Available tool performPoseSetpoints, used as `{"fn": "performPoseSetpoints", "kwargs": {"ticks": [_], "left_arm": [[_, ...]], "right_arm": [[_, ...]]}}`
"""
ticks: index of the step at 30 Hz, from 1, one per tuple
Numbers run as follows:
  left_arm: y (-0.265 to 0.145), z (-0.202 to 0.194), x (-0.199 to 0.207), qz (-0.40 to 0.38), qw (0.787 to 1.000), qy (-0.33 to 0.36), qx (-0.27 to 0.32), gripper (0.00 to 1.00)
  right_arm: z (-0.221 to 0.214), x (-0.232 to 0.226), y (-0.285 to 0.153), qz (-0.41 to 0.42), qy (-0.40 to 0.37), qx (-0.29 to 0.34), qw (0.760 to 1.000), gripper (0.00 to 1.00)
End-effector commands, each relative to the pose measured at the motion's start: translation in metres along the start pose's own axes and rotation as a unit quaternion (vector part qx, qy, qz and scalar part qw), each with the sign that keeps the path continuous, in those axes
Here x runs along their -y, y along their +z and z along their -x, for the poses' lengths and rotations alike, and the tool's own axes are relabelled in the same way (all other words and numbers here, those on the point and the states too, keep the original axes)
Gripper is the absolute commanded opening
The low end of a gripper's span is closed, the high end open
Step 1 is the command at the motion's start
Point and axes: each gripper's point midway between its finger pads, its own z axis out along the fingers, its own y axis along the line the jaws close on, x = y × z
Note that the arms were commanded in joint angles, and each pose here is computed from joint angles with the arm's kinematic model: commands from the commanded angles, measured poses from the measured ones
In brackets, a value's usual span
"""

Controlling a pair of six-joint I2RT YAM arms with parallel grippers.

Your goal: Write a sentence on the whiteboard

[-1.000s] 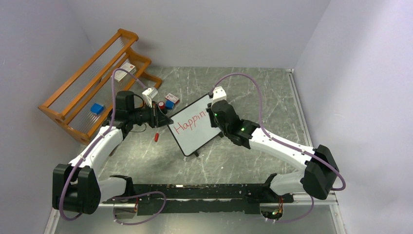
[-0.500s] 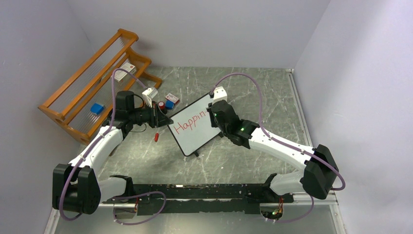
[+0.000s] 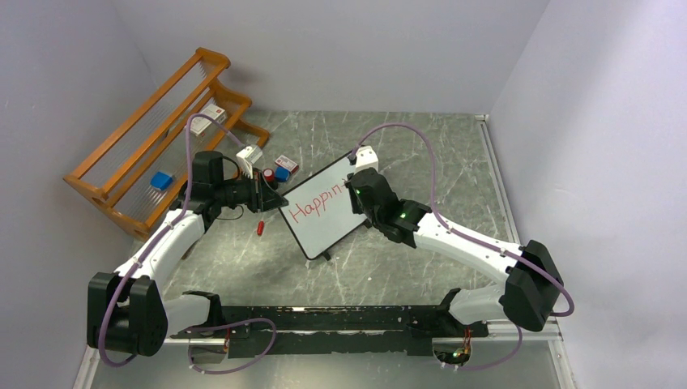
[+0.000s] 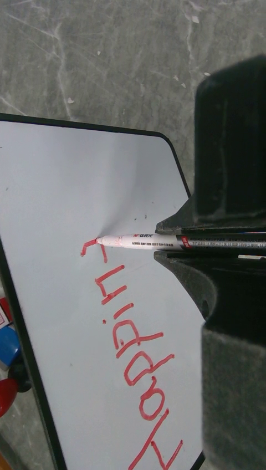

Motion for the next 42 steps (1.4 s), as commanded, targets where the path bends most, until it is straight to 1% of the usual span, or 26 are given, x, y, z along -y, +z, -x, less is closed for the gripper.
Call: {"fn": "performPoseSetpoints", "kwargs": {"ticks": [1,18,27,34,42], "left_arm": [[0.001,-0.016,-0.016,0.033,0.999,-0.013,-0.023,0.05],[0.000,-0.017,-0.015,0.031,0.999,-0.013,-0.023,0.05],[0.000,-0.016,-0.015,0.032,0.999,-0.012,-0.022,0.05],[0.000,-0.016,-0.015,0.033,0.999,-0.012,-0.022,0.05],[0.001,-0.016,-0.016,0.033,0.999,-0.013,-0.023,0.05]], "right_arm": [[-0.011,0.004,-0.001,-0.003,0.003,-0.013,1.000,0.00],[0.022,-0.004,0.001,0.011,0.004,0.029,1.000,0.00],[0.033,-0.008,0.001,0.017,0.002,0.040,0.999,0.00],[0.030,-0.010,0.002,0.024,-0.003,0.032,0.999,0.00],[0.015,-0.012,0.002,0.034,-0.007,0.011,0.999,0.00]]}}
